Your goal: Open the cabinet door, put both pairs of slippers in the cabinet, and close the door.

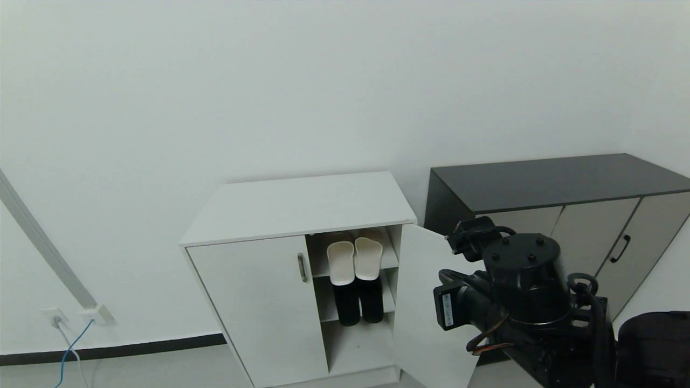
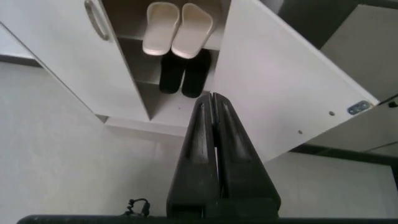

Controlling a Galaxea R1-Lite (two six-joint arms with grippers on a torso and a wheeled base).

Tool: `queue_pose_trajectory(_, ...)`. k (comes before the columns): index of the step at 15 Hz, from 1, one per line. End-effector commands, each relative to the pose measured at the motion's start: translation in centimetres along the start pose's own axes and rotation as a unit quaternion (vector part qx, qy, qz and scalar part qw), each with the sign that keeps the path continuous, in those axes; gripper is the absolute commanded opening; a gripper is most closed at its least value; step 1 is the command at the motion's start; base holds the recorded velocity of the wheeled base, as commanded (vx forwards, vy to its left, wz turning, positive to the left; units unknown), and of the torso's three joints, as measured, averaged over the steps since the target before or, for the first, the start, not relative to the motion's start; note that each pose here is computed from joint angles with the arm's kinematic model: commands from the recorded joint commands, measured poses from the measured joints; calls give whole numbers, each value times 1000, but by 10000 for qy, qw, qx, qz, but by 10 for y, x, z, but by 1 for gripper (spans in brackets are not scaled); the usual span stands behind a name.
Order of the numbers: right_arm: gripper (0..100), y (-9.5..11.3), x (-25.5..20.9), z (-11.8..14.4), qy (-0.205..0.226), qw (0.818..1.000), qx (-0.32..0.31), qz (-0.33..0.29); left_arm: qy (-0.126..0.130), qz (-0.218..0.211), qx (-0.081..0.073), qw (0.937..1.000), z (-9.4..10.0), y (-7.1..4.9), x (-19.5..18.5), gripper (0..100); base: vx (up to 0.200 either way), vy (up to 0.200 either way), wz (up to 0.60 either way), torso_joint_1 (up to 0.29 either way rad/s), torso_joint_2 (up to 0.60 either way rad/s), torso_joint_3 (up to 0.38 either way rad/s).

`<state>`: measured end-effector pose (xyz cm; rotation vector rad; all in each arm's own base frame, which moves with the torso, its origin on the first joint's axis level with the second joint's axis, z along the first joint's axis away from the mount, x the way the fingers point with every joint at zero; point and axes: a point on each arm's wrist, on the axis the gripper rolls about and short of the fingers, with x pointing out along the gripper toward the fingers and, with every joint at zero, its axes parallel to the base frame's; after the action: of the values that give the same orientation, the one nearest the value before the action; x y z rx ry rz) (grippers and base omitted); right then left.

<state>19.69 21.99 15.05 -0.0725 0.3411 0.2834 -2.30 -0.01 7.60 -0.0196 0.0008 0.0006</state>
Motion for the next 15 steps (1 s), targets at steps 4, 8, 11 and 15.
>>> queue_pose_trajectory(4,0,0,2,-1,21,10000,-9,-11,3,5,-2,10000,0,0,0,0,-150,0,0,4,2,3)
queue_pose_trajectory(8,0,0,13,-5,17,9999,-34,-121,3,-3,6,10000,0,0,0,0,0,0,0,0,0,0)
queue_pose_trajectory(11,0,-14,32,8,-143,9991,18,-396,3,-3,6,10000,0,0,0,0,0,0,0,0,0,0)
queue_pose_trajectory(15,0,-36,65,24,-236,9973,253,-640,3,5,-2,10000,0,0,0,0,0,0,0,0,0,0)
